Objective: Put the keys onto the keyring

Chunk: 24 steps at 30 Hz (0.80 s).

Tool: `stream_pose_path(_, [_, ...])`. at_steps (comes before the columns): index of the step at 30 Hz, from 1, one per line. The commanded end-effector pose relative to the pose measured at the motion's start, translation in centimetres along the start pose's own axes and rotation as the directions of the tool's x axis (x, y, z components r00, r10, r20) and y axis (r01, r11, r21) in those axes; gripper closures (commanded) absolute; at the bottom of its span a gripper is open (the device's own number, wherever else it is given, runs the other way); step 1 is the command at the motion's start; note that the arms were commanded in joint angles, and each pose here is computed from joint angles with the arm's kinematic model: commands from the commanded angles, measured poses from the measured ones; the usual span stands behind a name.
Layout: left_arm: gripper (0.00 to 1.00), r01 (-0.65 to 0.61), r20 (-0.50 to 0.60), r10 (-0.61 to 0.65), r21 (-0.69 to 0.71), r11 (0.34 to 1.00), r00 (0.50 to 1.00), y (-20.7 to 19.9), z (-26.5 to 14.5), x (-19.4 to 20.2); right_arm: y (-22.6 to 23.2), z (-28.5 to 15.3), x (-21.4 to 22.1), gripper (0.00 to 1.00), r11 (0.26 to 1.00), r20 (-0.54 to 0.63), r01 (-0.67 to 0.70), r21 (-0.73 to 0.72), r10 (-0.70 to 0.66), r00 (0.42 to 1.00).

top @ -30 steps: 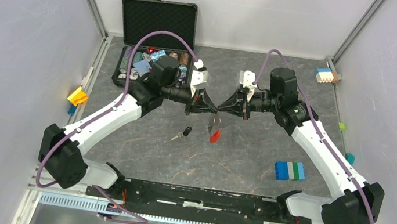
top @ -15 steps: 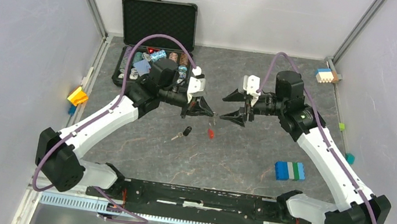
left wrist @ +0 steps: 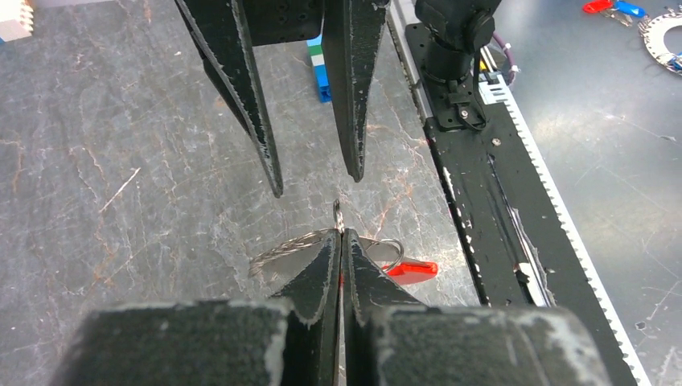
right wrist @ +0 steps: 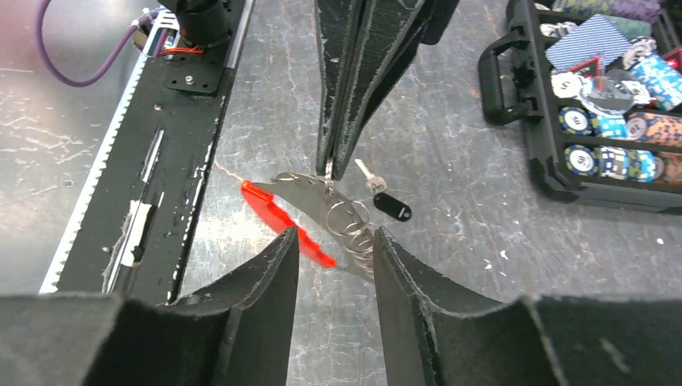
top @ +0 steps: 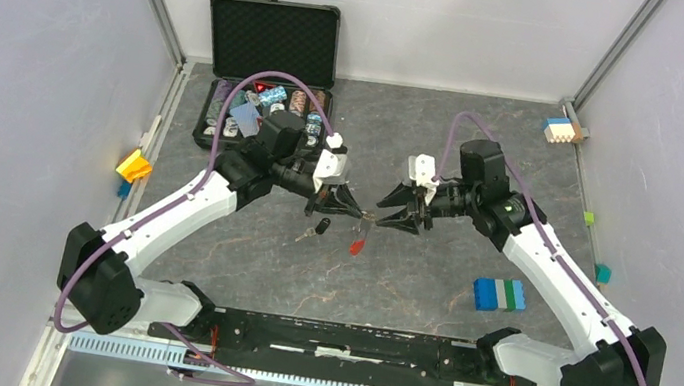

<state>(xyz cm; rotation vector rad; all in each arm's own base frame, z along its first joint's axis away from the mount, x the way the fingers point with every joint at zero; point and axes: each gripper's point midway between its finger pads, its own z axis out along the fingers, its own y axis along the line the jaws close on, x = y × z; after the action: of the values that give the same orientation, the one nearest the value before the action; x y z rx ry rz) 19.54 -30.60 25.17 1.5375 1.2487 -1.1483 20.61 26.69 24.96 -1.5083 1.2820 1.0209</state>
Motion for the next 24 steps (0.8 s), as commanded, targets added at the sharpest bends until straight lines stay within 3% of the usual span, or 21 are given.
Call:
stream_pose_path(1, [0.98, -0.095, 0.056, 0.093, 0.029, 0.995, 0.994, -0.6, -0.2, -1.3, 0.8, 0.6, -0.6, 0.57, 0.999, 0.041, 0.026, -0.039, -0.025, 0.999])
stream_pose_path(11, [0.98, -0.057, 0.007, 0.057, -0.033, 0.998, 0.998, 0.6, -0.2, -0.4, -0.7, 1.8, -1.0, 0.67, 1.0, 0.005, 0.013, -0.003, -0.013, 1.0])
stream_pose_path(24, [0.98, -0.076, -0.055, 0.073, -0.061, 0.995, 0.996, 1.0, -0.4, 0.5, -1.6, 2.5, -1.5, 0.71, 1.0, -0.024, 0.024, 0.003, -0.024, 0.999])
